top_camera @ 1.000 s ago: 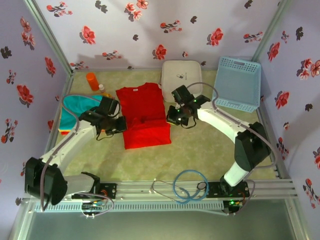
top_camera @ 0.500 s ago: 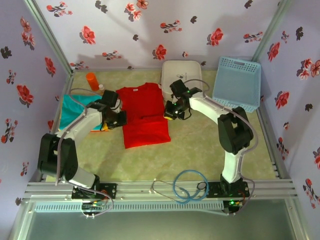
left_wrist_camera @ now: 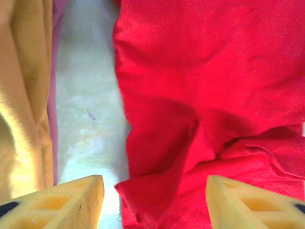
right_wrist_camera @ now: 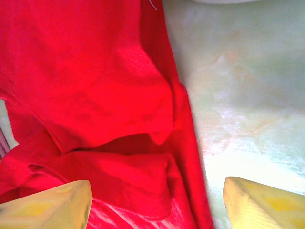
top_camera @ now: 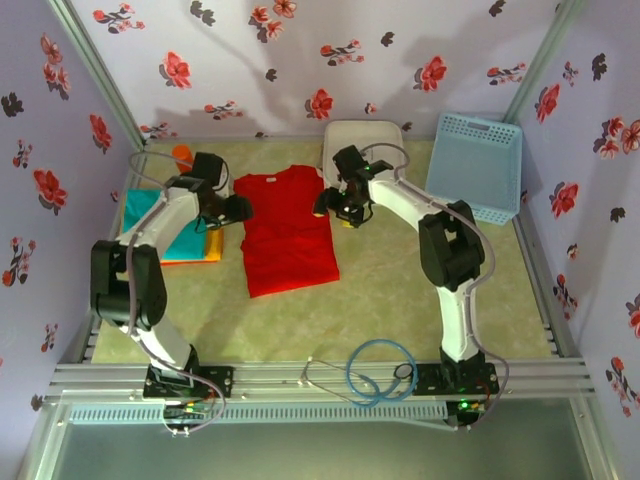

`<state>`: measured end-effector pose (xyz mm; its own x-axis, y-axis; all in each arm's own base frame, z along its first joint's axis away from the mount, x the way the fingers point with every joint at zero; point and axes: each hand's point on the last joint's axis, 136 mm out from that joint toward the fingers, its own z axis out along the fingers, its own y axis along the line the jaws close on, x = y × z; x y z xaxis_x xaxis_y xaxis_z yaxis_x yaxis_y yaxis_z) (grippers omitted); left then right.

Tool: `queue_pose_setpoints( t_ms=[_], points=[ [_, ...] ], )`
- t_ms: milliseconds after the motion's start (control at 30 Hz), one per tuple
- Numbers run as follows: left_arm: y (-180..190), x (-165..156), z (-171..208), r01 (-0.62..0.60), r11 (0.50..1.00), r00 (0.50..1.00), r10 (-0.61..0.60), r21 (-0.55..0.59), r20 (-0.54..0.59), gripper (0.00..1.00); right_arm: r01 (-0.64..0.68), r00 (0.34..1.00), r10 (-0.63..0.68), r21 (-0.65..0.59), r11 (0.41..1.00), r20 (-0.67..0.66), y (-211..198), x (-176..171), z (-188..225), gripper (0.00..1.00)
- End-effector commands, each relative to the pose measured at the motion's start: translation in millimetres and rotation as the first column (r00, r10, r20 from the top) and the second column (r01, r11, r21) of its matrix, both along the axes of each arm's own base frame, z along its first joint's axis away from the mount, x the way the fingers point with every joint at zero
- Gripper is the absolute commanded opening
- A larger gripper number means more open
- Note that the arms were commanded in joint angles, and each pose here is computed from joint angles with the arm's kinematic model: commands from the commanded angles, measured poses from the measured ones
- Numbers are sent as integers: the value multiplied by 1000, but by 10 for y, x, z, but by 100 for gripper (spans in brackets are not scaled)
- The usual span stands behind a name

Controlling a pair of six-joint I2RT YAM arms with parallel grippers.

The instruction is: Fold and stack the t-shirts

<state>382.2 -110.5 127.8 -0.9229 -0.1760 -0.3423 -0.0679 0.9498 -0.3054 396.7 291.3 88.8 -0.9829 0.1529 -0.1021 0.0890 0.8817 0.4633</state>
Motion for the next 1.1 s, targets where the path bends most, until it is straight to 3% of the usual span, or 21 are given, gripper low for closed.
queue_pose_setpoints(
  t_ms=[0,133,300,467,567,867,1067],
  points=[
    [22,-274,344,20,1000,1000,-20,-7,14,57,0,997,0,2,1000,77,-69,-146,419,75],
    [-1,-643,216,-20,998,999,17,-65,-43,56,-10,999,6,78,997,52,25,-389,438,79],
    [-100,-1108,-96,-48,990,993,34,-135,-109,56,-19,1000,18,55,998,24,44,-720,286,79],
    [-87,-1535,-339,-88,984,986,64,-153,-155,54,-5,1000,5,-23,1000,20,-151,-1006,25,67],
    [-84,-1658,-448,-95,982,983,66,-166,-171,53,-11,1000,11,-61,998,10,-251,-1080,-159,55],
    [-113,-1642,-568,-99,980,980,66,-172,-190,48,-72,997,72,-17,997,-7,-77,-1034,-362,43],
    [-121,-1261,-388,-64,984,994,48,-167,-103,43,-75,996,78,-56,996,52,-54,-871,-331,38]
  ],
)
